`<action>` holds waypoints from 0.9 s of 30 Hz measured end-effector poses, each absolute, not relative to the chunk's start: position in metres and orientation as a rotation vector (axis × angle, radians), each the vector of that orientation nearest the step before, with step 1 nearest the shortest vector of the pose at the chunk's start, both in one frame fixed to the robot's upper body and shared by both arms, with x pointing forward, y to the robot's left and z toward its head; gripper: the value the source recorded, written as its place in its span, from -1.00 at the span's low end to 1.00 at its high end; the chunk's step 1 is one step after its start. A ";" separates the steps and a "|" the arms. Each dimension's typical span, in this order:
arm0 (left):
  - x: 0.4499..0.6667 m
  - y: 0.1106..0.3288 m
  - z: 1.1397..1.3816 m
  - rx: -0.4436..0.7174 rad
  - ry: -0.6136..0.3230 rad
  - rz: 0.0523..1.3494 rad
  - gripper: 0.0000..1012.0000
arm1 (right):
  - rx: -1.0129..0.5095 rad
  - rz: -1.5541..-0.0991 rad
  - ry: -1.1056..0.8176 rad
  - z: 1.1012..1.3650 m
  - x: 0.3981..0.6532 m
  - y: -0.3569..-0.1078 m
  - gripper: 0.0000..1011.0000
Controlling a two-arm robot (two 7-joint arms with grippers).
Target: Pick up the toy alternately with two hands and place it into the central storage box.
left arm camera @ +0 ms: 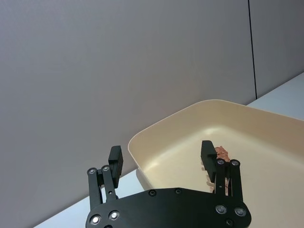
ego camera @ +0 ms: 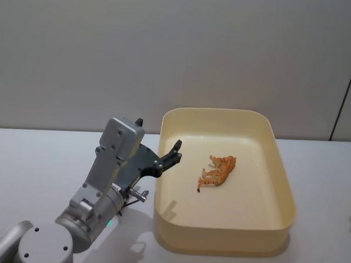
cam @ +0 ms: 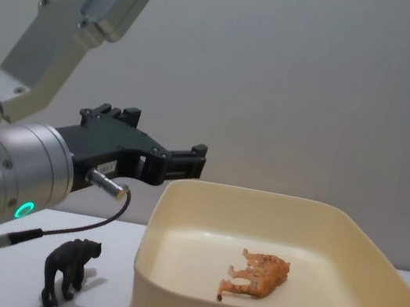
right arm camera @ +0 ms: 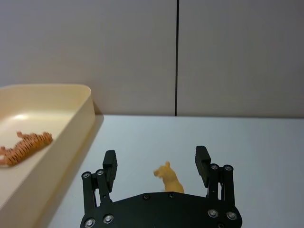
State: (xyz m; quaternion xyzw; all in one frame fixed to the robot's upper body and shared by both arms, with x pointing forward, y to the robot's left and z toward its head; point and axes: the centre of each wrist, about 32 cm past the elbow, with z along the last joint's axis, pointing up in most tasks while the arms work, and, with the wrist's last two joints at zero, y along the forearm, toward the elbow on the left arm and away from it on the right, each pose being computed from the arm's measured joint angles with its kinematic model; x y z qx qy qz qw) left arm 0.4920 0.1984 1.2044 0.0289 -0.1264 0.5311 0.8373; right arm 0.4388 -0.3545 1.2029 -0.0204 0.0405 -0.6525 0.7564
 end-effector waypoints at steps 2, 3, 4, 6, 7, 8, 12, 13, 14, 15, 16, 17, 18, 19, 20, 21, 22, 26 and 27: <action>0.492 0.198 1.204 0.061 -0.268 1.124 0.98 | -0.084 -1.428 0.109 1.195 0.436 -0.357 0.98; 0.492 0.198 1.204 0.061 -0.268 1.124 0.98 | -0.092 -1.429 0.113 1.193 0.436 -0.357 0.98; 0.492 0.198 1.204 0.061 -0.268 1.124 0.98 | -0.100 -1.431 0.117 1.191 0.436 -0.358 0.98; 0.492 0.198 1.204 0.061 -0.268 1.124 0.98 | -0.128 -1.436 0.130 1.185 0.435 -0.359 0.98; 0.492 0.198 1.204 0.061 -0.268 1.124 0.98 | -0.134 -1.437 0.132 1.184 0.435 -0.359 0.98; 0.492 0.198 1.204 0.061 -0.268 1.124 0.98 | -0.140 -1.438 0.135 1.182 0.435 -0.360 0.98; 0.492 0.198 1.204 0.061 -0.268 1.124 0.98 | -0.180 -1.446 0.151 1.172 0.435 -0.361 0.98; 0.492 0.198 1.204 0.061 -0.268 1.124 0.98 | -0.180 -1.446 0.151 1.172 0.435 -0.361 0.98; 0.492 0.198 1.204 0.061 -0.268 1.124 0.98 | -0.191 -1.447 0.153 1.170 0.435 -0.362 0.98; 0.492 0.198 1.204 0.061 -0.268 1.124 0.98 | -0.200 -1.448 0.157 1.167 0.437 -0.362 0.98; 0.492 0.198 1.204 0.061 -0.268 1.124 0.98 | -0.200 -1.448 0.157 1.167 0.437 -0.362 0.98; 0.492 0.198 1.204 0.061 -0.268 1.124 0.98 | -0.209 -1.449 0.158 1.165 0.438 -0.362 0.98; 0.492 0.198 1.204 0.061 -0.268 1.124 0.98 | -0.216 -1.449 0.161 1.163 0.439 -0.361 0.98; 0.492 0.198 1.204 0.061 -0.268 1.124 0.98 | -0.216 -1.449 0.161 1.163 0.439 -0.361 0.98; 0.492 0.198 1.204 0.061 -0.268 1.124 0.98 | -0.222 -1.448 0.163 1.161 0.441 -0.361 0.98; 0.492 0.198 1.204 0.061 -0.268 1.124 0.98 | -0.224 -1.447 0.163 1.160 0.442 -0.360 0.98; 0.492 0.198 1.204 0.061 -0.268 1.124 0.98 | -0.231 -1.446 0.163 1.159 0.443 -0.360 0.98; 0.492 0.198 1.204 0.061 -0.268 1.124 0.98 | -0.240 -1.445 0.165 1.156 0.446 -0.359 0.90; 0.492 0.198 1.204 0.061 -0.268 1.124 0.98 | -0.243 -1.444 0.165 1.155 0.447 -0.358 0.87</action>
